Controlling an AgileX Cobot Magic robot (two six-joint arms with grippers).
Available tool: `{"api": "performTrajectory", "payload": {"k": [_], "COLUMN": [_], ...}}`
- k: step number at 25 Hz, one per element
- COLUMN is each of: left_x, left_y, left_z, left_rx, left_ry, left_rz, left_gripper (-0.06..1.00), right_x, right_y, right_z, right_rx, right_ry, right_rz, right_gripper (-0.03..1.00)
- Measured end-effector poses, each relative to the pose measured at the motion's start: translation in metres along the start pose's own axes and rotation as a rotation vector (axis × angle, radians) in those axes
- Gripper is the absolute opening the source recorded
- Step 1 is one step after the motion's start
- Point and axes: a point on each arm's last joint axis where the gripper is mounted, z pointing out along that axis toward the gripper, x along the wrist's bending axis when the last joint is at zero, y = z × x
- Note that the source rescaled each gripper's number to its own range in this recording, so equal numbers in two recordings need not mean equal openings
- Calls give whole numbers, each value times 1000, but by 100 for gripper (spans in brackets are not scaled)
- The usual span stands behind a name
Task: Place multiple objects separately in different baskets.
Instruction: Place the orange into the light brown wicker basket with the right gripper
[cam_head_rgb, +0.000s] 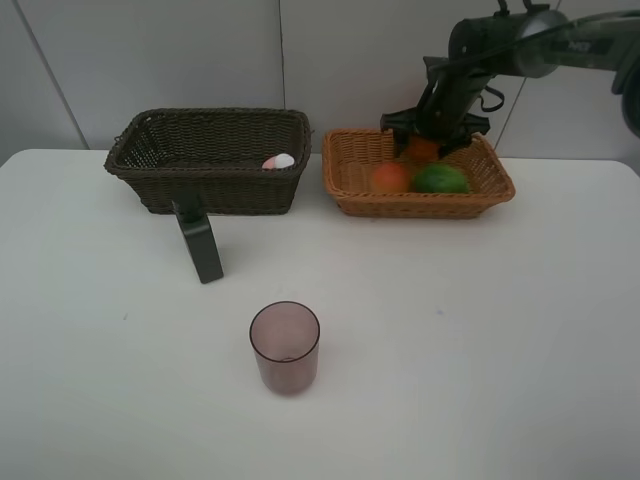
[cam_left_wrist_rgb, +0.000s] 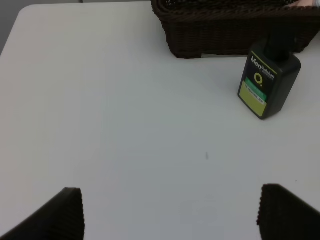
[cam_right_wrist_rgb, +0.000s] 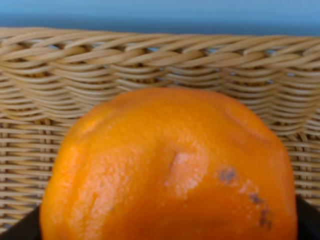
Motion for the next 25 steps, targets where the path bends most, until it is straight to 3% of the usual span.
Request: {"api": "performTrajectory", "payload": {"k": [2, 5, 7, 12, 17, 25], "left_x": [0, 0, 0, 0, 0, 0], "left_y": [0, 0, 0, 0, 0, 0], "left_z": [0, 0, 0, 0, 0, 0], "left_rx": [0, 0, 0, 0, 0, 0], "left_ry": [0, 0, 0, 0, 0, 0], "left_rz": [0, 0, 0, 0, 0, 0], "left_gripper": [90, 90, 90, 90, 90, 90], "right_x": [0, 0, 1, 0, 7, -17], "right_y": [0, 0, 2, 9, 4, -70], "right_z": [0, -1, -5, -29, -75, -180], "right_rx": [0, -2, -7, -34, 12, 18], "right_ry": [0, 1, 2, 5, -2, 8], "right_rz": [0, -1, -1, 3, -12, -44], "right_gripper": [67, 87, 93, 96, 96, 96]}}
